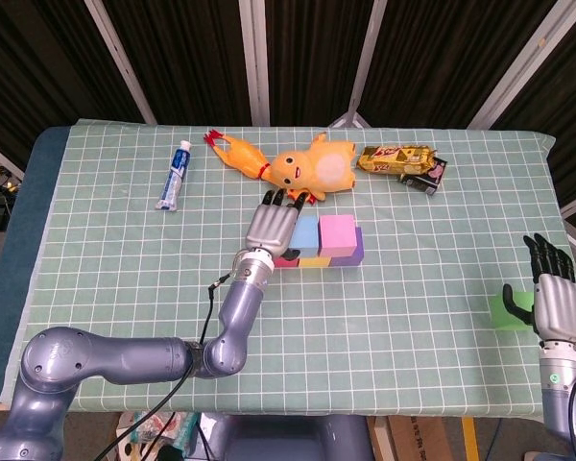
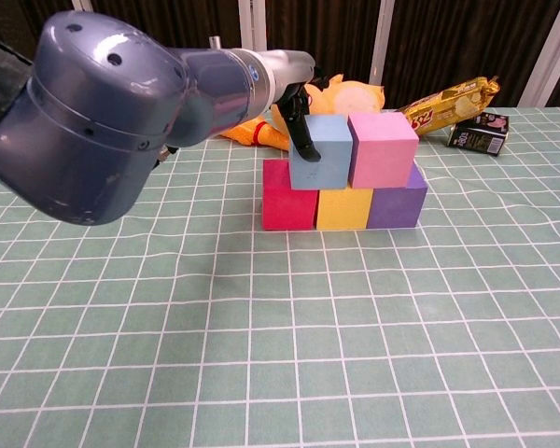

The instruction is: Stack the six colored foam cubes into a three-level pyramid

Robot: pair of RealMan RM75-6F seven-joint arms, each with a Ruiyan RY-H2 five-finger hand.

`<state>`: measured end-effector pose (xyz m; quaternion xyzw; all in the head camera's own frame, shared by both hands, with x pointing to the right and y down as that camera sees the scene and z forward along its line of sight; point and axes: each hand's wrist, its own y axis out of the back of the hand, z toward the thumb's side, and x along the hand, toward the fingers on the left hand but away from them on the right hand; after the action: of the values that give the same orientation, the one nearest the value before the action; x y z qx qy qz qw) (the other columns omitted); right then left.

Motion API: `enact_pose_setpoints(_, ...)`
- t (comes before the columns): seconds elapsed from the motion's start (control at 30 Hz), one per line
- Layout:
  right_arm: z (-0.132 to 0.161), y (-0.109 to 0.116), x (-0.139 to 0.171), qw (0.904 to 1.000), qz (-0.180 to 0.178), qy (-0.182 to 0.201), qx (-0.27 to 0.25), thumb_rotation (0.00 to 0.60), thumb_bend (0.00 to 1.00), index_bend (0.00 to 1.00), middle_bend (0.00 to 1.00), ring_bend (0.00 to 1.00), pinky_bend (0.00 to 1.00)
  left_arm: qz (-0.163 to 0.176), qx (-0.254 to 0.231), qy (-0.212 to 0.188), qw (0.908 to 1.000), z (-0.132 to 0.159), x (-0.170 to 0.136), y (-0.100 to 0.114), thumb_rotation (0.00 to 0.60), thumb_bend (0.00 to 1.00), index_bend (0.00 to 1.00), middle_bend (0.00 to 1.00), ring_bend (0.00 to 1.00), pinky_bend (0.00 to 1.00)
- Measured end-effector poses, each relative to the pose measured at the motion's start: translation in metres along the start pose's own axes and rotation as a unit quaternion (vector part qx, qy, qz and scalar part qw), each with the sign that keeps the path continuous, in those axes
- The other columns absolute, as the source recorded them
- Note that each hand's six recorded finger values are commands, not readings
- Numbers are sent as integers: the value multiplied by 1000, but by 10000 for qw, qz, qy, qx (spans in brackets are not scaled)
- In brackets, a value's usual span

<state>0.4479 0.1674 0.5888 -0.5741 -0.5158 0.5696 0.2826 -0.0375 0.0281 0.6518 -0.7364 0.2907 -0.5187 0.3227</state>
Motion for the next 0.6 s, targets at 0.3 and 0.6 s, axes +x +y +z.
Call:
enact_pose_setpoints(0.3,0,0,0,10000,7,4,2,600,468,0,0,0,0,11,-10,-1,10000,0,-1,1,600,363,0,424,33,30)
enact_pose_setpoints(0.6,0,-1,0,10000,14,-3,0,600,467,0,0,0,0,8,10,26,10000,-2,-2,1,600,362,0,423,33,30)
